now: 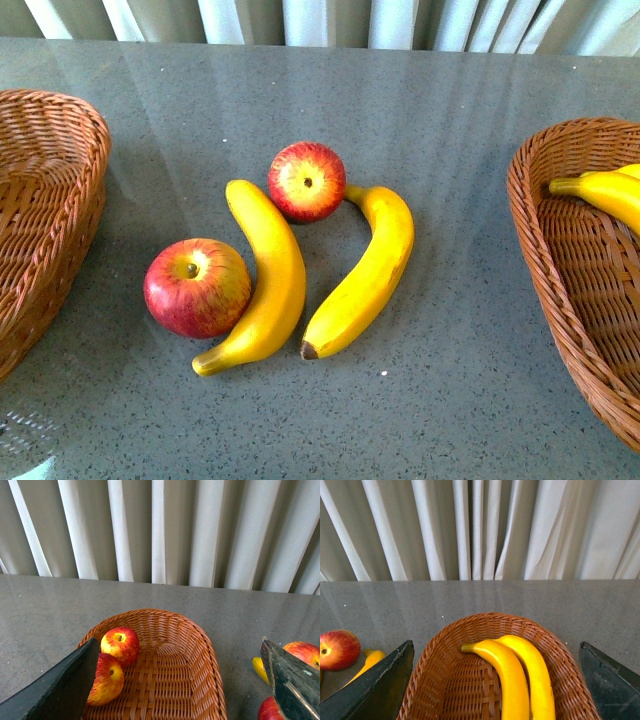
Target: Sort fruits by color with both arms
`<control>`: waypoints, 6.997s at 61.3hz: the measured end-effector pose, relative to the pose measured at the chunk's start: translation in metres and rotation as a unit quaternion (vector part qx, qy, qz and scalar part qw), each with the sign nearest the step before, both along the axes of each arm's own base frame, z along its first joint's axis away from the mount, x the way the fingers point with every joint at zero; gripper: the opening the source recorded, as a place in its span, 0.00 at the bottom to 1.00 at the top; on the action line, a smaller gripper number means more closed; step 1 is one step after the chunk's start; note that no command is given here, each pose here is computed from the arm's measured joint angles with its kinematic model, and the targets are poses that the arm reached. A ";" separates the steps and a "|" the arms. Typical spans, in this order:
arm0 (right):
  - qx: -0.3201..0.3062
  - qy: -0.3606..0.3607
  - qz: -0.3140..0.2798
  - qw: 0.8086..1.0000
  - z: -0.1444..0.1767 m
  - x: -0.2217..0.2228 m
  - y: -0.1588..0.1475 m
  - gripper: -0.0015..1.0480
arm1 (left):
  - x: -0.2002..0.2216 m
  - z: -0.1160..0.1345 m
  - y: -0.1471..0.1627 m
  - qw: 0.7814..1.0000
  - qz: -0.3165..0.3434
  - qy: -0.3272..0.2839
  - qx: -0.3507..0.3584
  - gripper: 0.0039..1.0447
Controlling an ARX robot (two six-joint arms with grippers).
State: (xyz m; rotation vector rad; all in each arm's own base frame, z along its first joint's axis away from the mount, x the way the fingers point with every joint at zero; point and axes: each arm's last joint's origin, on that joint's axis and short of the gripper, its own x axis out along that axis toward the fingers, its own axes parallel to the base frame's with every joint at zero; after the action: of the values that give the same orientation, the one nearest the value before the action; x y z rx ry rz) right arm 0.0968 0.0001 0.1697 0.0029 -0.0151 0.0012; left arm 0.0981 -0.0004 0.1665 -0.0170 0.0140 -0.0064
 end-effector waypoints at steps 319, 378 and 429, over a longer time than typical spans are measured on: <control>0.000 0.000 0.000 1.000 0.000 0.000 0.000 0.91 | 0.226 -0.023 -0.172 0.941 -0.163 0.297 0.006 0.91; 0.000 0.000 0.000 1.000 0.000 0.000 0.000 0.91 | 0.246 -0.061 -0.219 0.927 -0.202 0.312 0.052 0.91; 0.000 0.000 0.000 1.000 0.000 0.000 0.000 0.91 | 0.251 -0.089 -0.227 0.921 -0.171 0.344 0.070 0.82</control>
State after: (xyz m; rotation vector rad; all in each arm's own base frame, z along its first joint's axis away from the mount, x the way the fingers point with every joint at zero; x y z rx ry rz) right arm 0.0968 0.0001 0.1697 0.0029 -0.0151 0.0015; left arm 0.3487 -0.2275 0.0777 0.1286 0.7236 -0.3515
